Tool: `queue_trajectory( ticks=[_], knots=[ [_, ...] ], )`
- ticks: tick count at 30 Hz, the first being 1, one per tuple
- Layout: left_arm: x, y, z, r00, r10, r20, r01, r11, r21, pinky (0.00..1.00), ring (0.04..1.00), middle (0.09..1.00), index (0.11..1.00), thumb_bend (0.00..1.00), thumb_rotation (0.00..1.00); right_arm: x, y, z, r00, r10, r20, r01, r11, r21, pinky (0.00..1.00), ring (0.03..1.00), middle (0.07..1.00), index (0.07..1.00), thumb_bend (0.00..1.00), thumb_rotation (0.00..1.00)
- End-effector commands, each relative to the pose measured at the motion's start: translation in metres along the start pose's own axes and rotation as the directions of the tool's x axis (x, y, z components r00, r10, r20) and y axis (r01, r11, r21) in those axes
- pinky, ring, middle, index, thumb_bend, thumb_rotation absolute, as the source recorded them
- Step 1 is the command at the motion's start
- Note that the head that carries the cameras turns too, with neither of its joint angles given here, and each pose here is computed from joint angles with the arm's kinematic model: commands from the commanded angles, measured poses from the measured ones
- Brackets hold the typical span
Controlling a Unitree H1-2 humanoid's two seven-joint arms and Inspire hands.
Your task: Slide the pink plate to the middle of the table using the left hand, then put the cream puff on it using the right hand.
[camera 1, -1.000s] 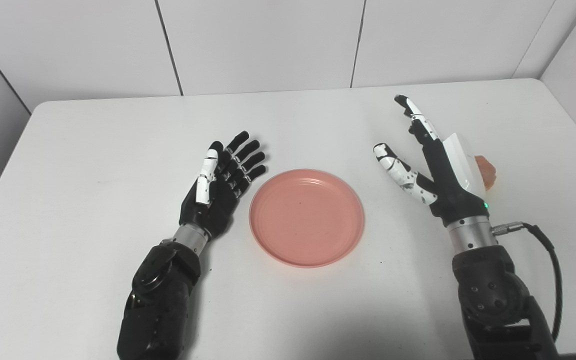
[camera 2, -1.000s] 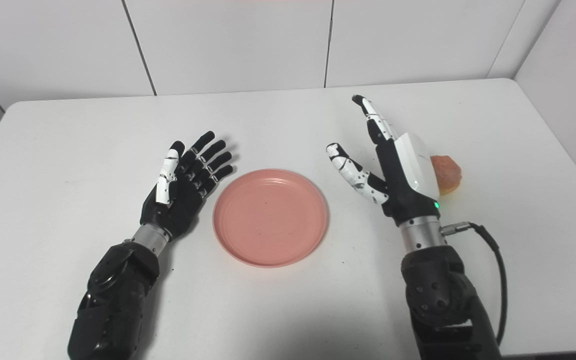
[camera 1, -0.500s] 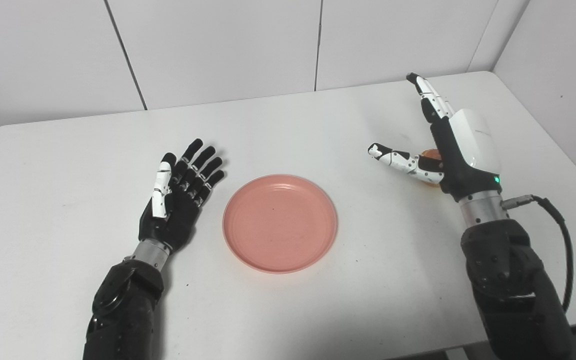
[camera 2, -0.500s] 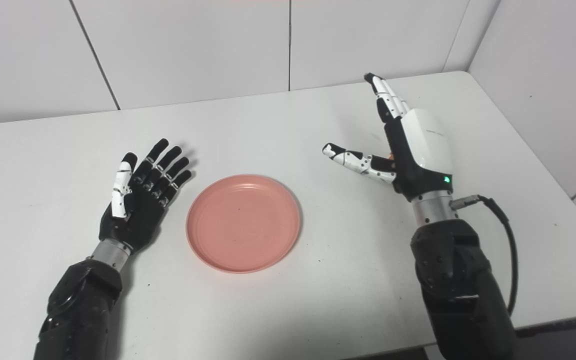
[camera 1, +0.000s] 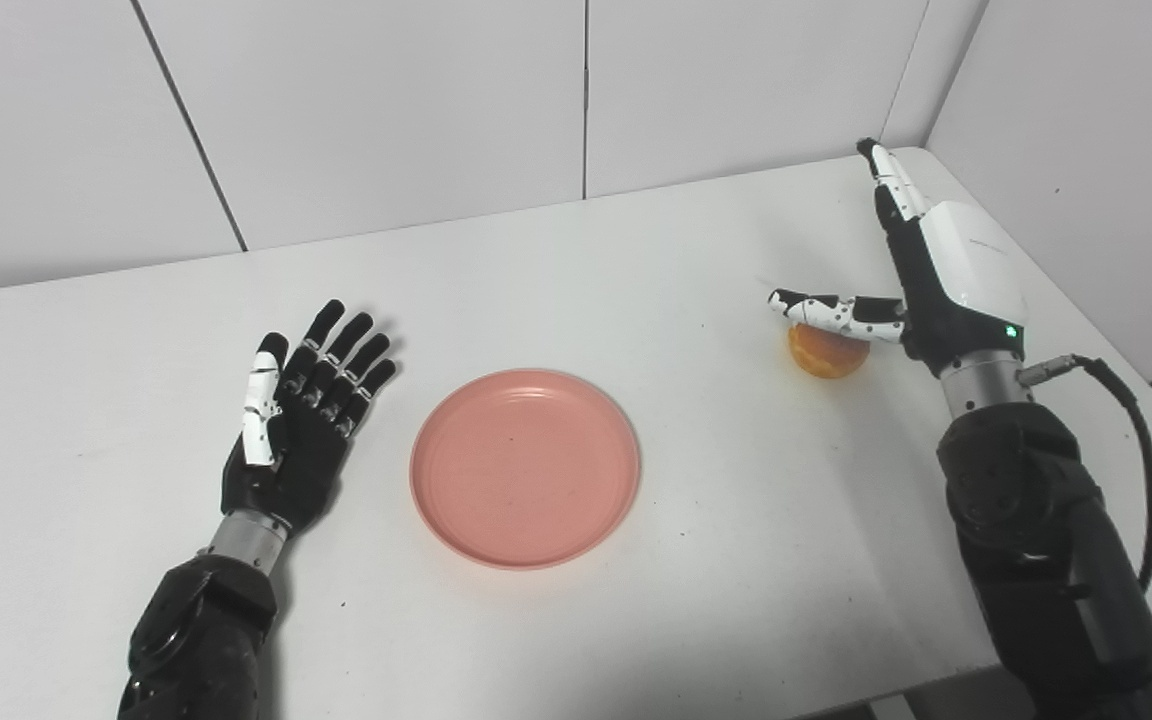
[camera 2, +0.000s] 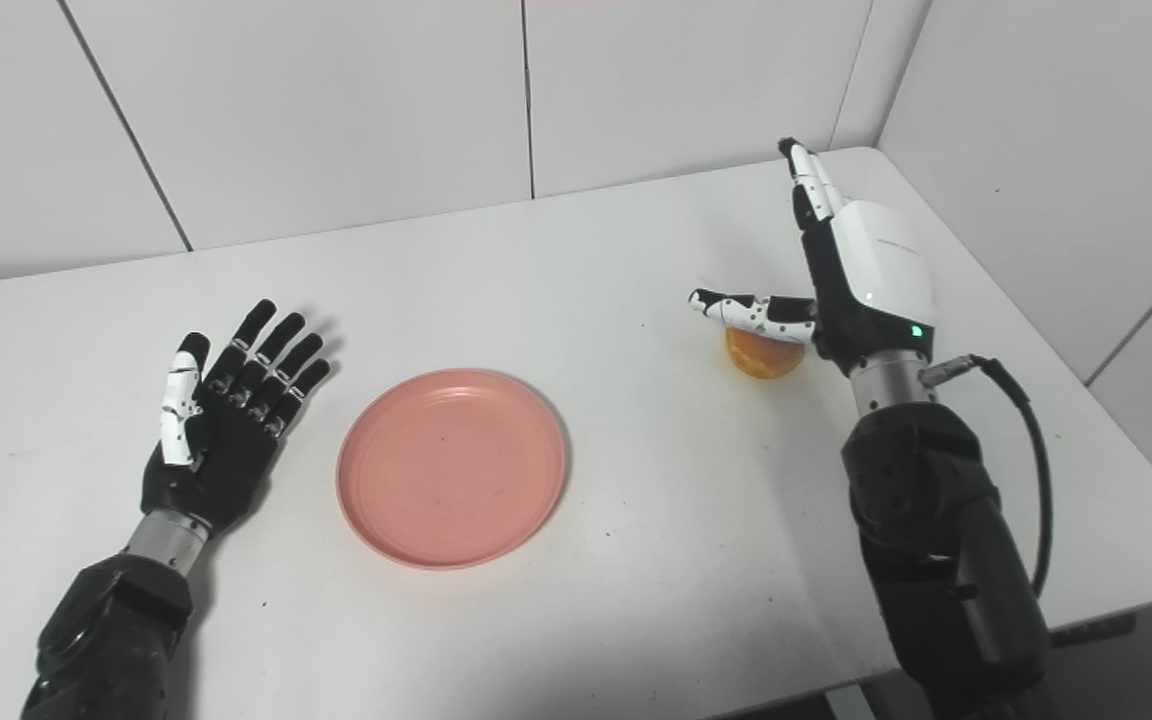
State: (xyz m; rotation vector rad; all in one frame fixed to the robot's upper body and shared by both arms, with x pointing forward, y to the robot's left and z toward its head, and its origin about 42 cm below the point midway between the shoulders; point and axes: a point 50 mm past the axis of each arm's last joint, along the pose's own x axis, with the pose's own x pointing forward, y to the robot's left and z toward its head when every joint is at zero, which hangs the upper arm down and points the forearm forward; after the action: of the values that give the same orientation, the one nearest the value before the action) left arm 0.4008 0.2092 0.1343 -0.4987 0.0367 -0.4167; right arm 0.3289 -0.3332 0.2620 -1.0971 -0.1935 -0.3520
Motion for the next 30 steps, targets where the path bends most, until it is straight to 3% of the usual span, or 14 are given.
queue_trajectory(
  ticks=[1,10,30],
  knots=[
    [-0.029,0.029,-0.039,0.974,0.137,-0.182,-0.144,0.989,-0.03,0.94,0.921,0.93,0.931,0.4,1.0,0.008,-0.013,-0.006,0.999,-0.049,-0.019,0.049,0.998,-0.038,0.72,0.869,0.953,0.985,0.87,0.54],
    [-0.028,0.03,-0.039,0.975,0.129,-0.179,-0.142,0.988,-0.063,0.95,0.921,0.931,0.933,0.4,1.0,0.013,-0.003,-0.018,0.997,0.014,-0.08,-0.018,0.998,-0.053,0.8,0.938,0.984,0.999,0.92,0.6],
    [-0.027,0.025,-0.036,0.979,0.115,-0.169,-0.125,0.991,-0.046,0.94,0.918,0.931,0.93,0.42,1.0,0.031,0.022,-0.037,0.985,0.111,-0.136,-0.117,0.992,-0.04,0.71,0.894,0.957,0.982,0.98,0.59]
  ],
)
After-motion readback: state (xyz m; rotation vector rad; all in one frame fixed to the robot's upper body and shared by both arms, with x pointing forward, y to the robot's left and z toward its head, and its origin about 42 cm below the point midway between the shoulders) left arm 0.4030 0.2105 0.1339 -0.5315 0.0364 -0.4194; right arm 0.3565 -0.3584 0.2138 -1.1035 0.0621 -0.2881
